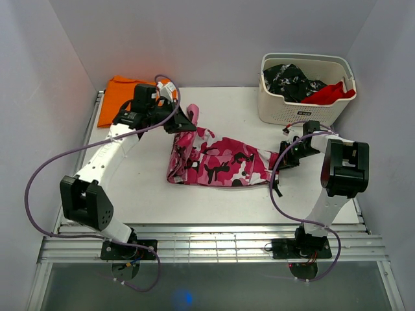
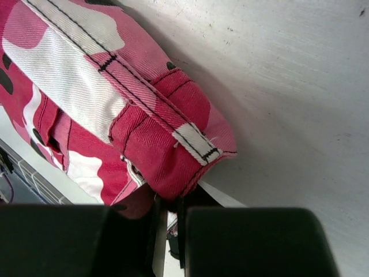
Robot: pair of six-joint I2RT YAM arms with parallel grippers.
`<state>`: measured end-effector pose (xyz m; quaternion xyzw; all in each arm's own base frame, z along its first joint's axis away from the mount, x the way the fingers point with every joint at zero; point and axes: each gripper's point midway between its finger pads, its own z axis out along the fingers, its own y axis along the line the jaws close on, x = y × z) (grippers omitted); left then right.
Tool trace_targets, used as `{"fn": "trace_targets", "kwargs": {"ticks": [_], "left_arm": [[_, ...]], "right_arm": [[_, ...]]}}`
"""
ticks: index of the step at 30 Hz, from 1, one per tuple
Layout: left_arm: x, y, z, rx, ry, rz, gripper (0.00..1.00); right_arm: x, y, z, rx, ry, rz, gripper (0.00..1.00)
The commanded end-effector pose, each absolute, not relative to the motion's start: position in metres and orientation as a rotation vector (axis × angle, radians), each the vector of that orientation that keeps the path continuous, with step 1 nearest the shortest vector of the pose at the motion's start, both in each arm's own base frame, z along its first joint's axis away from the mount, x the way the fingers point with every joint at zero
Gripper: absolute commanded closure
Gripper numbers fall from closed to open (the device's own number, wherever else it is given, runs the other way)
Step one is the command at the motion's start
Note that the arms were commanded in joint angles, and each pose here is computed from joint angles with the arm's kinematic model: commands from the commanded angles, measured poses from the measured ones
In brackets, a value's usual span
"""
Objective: Fold and stack the trousers
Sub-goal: Fold the trousers
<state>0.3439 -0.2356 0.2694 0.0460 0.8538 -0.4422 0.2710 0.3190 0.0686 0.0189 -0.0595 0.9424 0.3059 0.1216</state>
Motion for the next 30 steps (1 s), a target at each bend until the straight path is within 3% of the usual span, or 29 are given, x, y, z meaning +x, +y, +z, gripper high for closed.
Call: {"fn": "trace_targets", "kwargs": {"ticks": [1, 16, 30], "left_arm": [[0.351, -0.280, 0.290, 0.124, 2.215, -1.214, 1.00], [0.332, -0.406, 0.227, 0.202, 2.286, -1.277, 1.00], [0.324, -0.463, 0.183, 0.214, 2.346, -1.218, 1.00]], "right_arm": [[0.310, 0.075, 0.011, -0.204, 2.767, 0.939, 0.92], [0.303, 0.082, 0.011, -0.214, 2.760, 0.993, 0.92], [0.299, 0.087, 0.012, -0.186, 2.752, 1.046, 0.92]]}}
